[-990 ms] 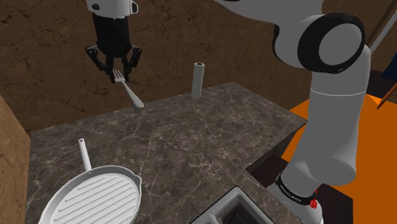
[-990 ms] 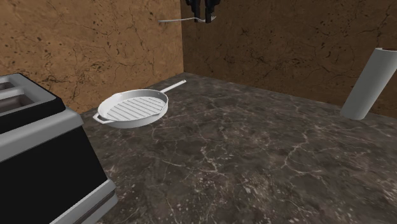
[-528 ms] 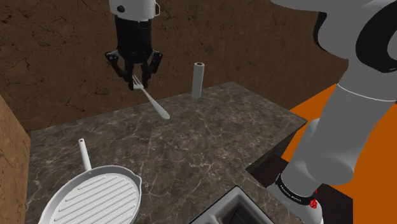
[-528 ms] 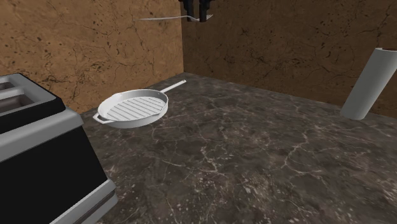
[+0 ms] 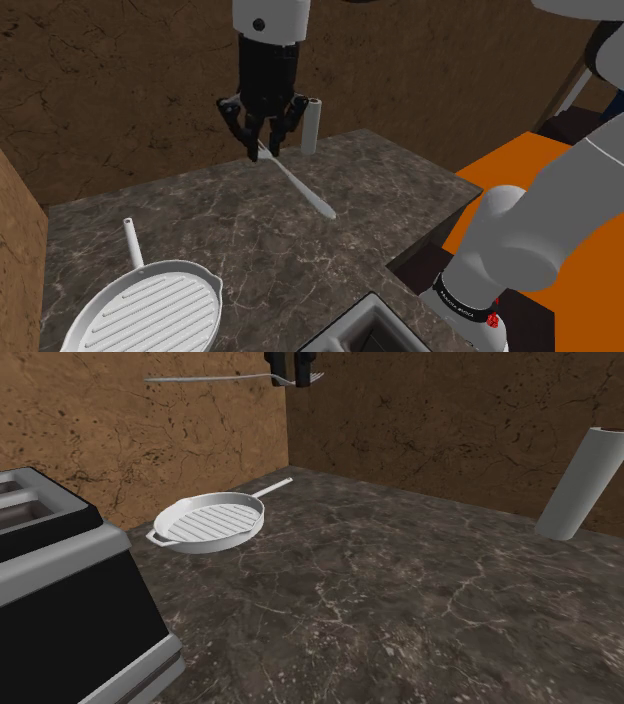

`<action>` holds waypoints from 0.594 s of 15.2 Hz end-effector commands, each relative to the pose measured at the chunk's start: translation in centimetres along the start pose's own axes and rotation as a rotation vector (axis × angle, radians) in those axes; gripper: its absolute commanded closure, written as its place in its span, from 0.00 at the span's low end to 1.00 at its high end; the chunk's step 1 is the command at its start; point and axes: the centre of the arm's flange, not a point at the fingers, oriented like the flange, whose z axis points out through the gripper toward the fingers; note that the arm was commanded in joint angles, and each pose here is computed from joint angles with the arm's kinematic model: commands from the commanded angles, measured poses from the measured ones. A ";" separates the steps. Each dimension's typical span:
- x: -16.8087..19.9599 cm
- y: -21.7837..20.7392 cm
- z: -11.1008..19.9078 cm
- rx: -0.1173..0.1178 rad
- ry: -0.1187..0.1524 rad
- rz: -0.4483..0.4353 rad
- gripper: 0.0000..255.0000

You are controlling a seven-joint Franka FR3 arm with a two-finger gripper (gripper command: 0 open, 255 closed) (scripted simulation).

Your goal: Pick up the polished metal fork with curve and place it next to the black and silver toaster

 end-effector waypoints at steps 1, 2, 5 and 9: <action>-2.4 1.0 0.1 0.001 0.000 0.001 1.00; -3.6 1.5 0.0 0.001 0.000 0.001 1.00; -7.2 3.0 -0.3 0.001 0.000 0.001 1.00; -12.1 5.0 -0.7 0.001 0.000 0.001 1.00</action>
